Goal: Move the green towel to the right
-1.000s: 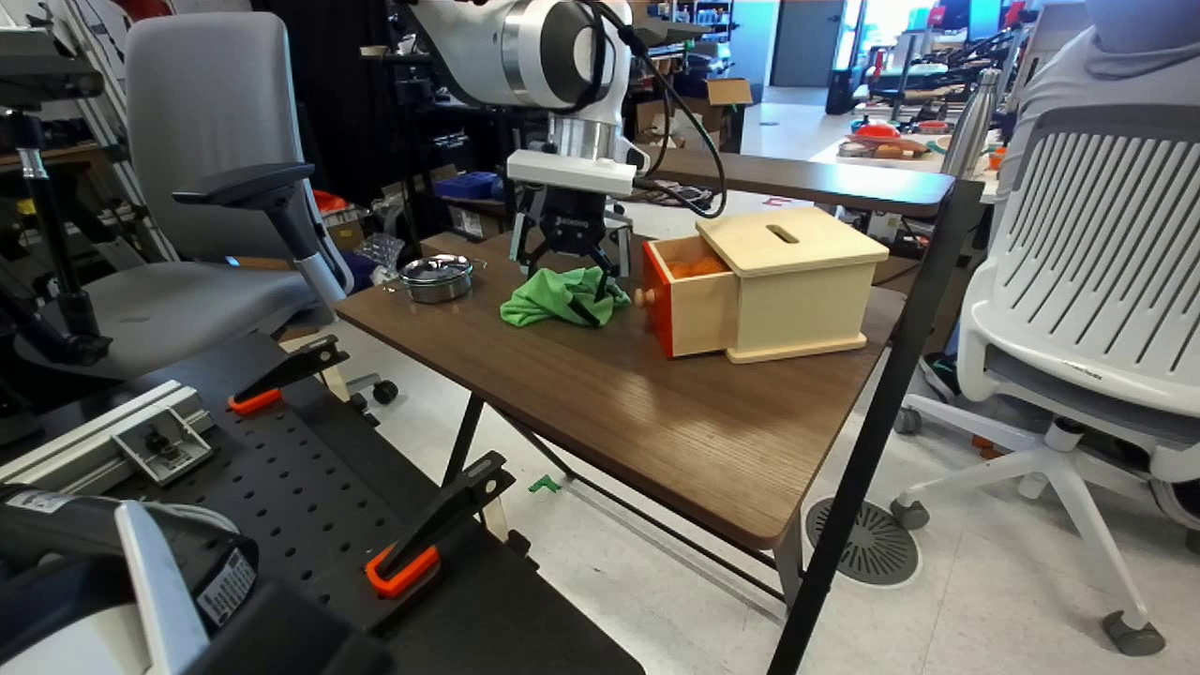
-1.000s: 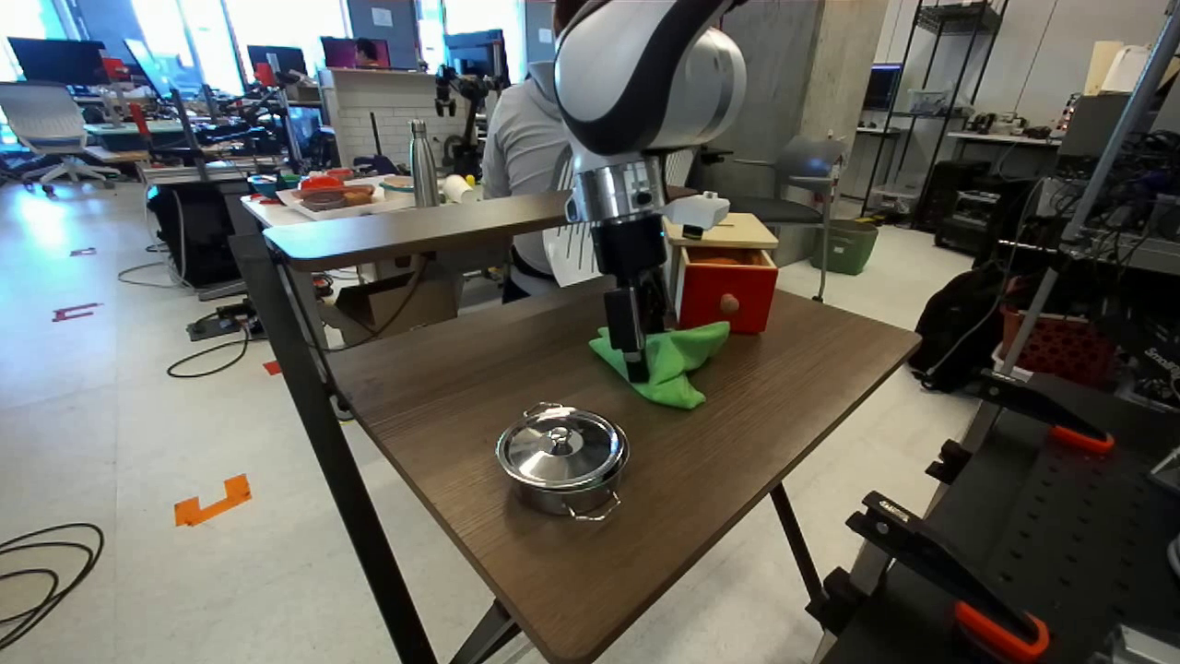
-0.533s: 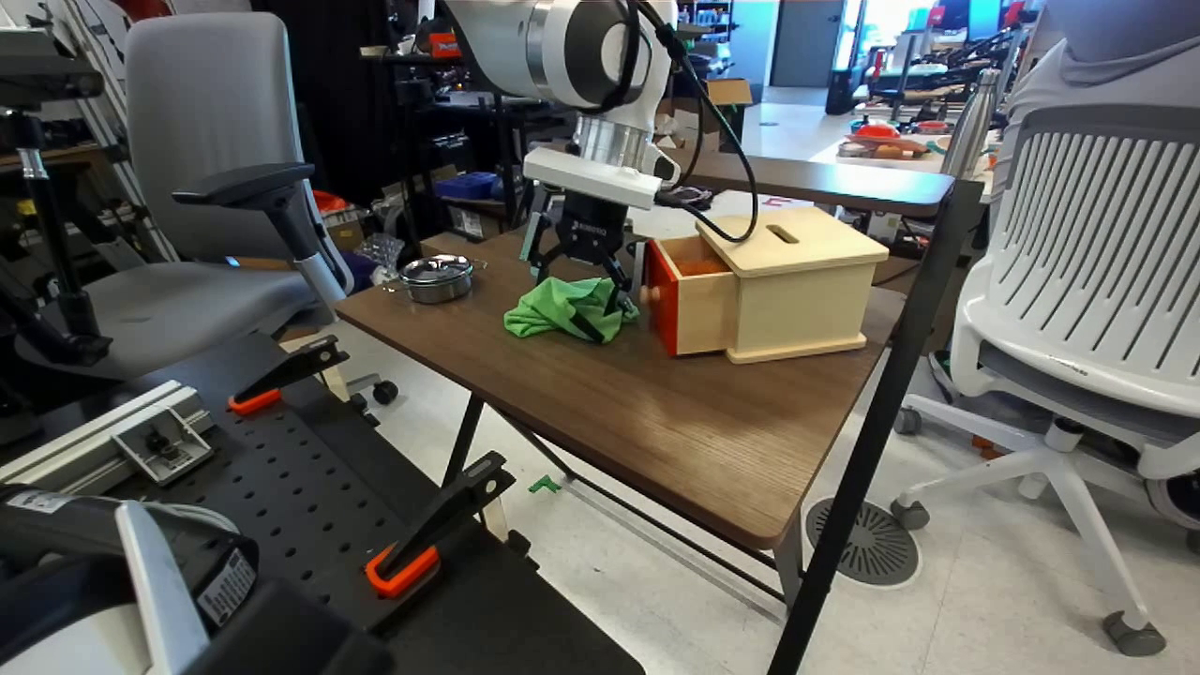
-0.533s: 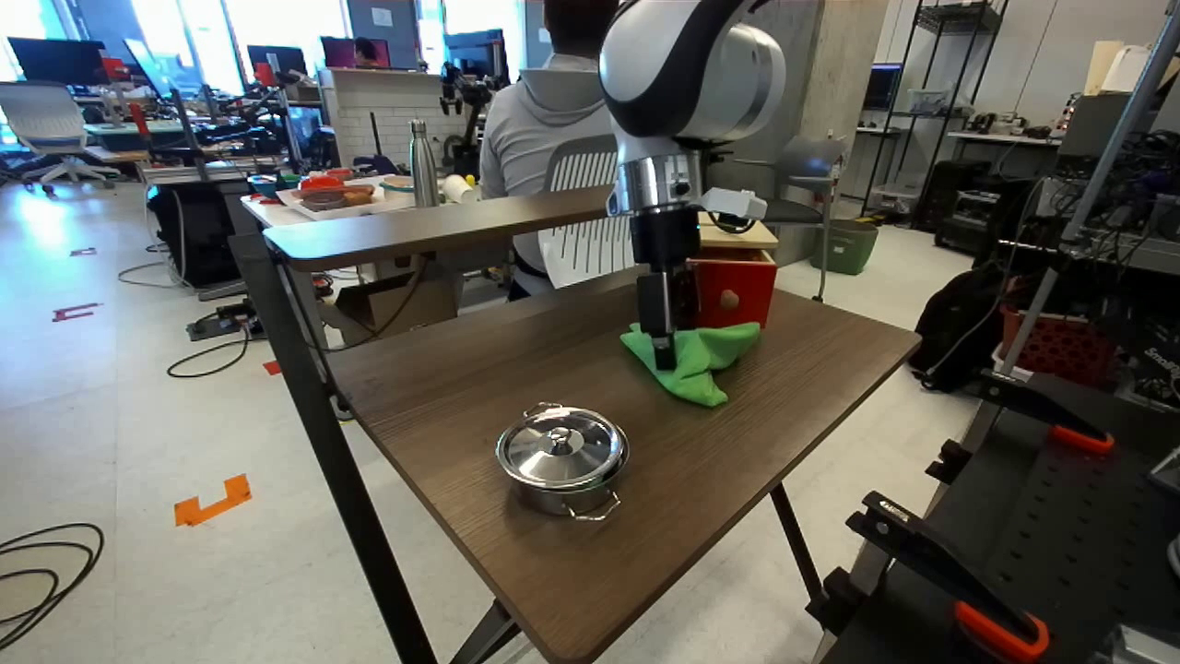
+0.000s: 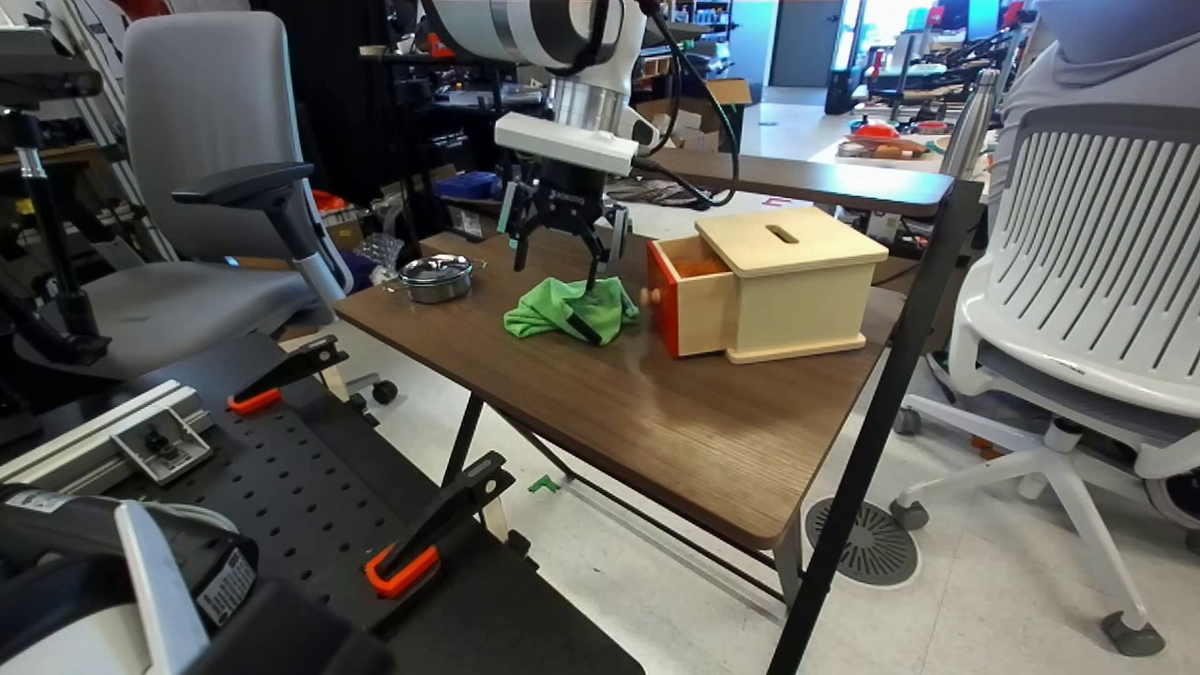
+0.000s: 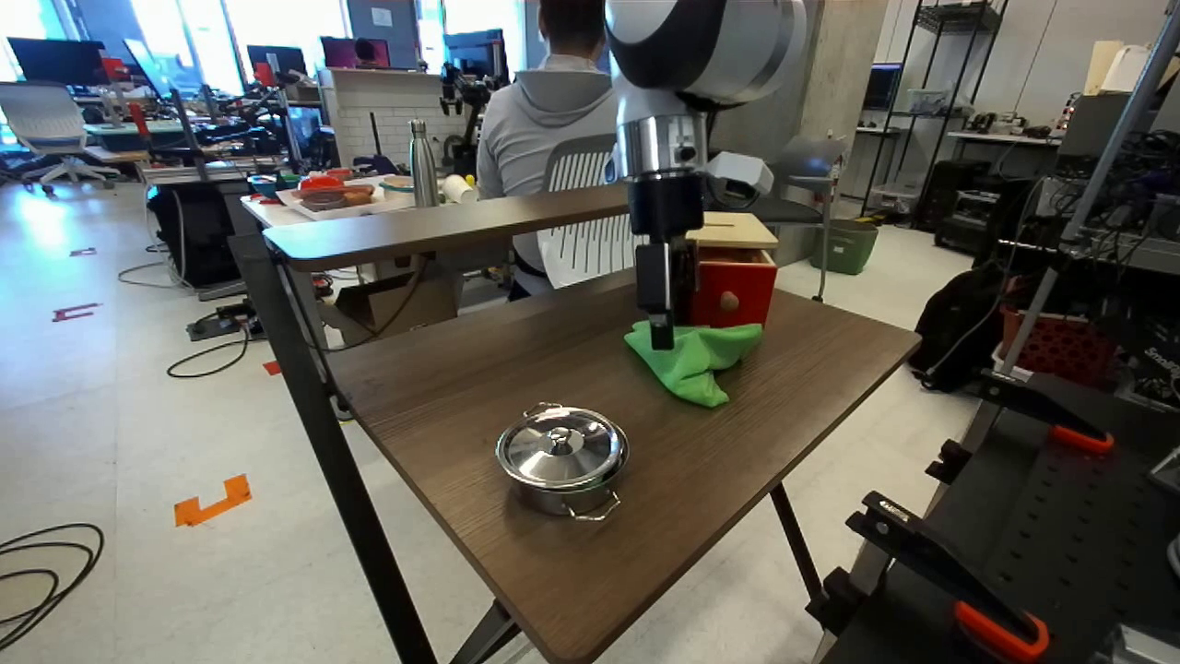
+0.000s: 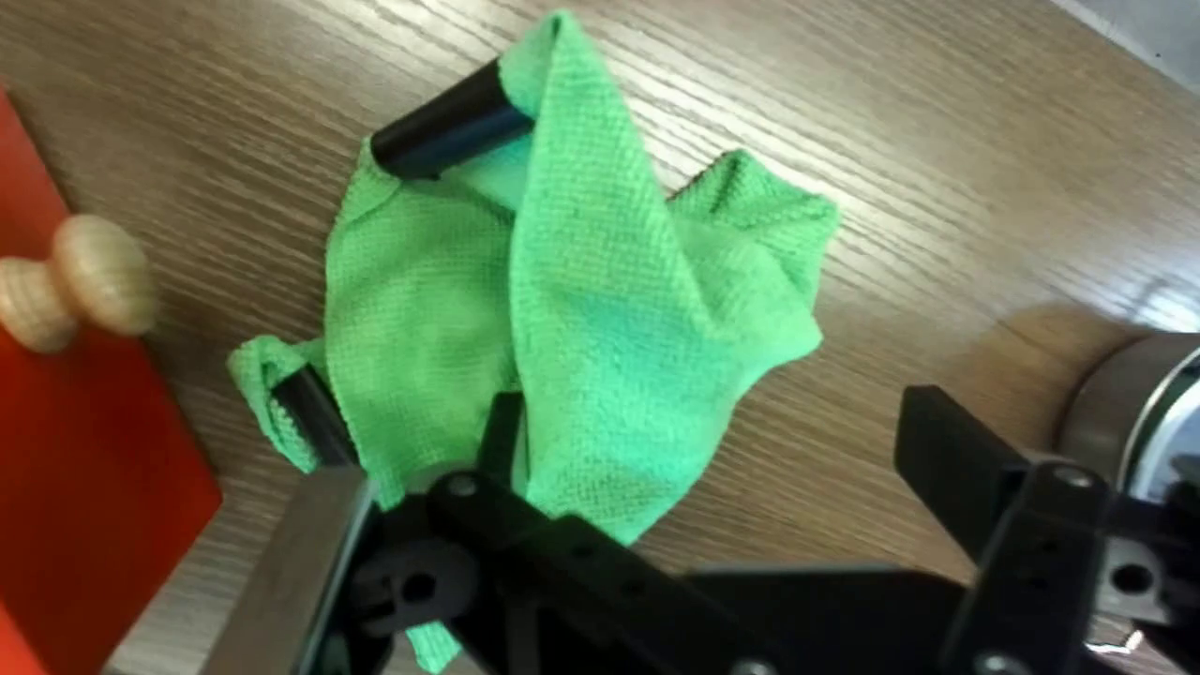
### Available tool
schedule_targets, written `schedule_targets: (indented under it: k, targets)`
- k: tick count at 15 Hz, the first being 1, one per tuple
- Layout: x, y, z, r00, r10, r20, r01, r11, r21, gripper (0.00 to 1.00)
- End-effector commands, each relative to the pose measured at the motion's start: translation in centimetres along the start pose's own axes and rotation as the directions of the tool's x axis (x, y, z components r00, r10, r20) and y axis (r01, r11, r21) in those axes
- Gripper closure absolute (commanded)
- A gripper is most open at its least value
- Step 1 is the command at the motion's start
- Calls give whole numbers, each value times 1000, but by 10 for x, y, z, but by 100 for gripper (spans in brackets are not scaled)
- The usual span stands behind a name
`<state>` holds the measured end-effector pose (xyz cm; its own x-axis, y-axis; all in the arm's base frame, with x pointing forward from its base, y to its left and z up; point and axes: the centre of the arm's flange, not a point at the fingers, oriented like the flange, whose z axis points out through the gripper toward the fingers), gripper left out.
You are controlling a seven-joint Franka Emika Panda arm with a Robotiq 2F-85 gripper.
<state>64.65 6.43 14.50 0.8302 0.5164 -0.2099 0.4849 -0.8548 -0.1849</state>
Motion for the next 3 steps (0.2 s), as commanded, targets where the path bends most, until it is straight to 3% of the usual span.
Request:
schedule_targets:
  k: [1,2,3]
  targets:
    - [-48,-42,-41,993,-49,-105,44,998,-48,0]
    - [-54,-47,-51,990,-58,-130,51,997,-60,0]
    - [-13,-23,-28,997,-28,-78,25,999,-44,0]
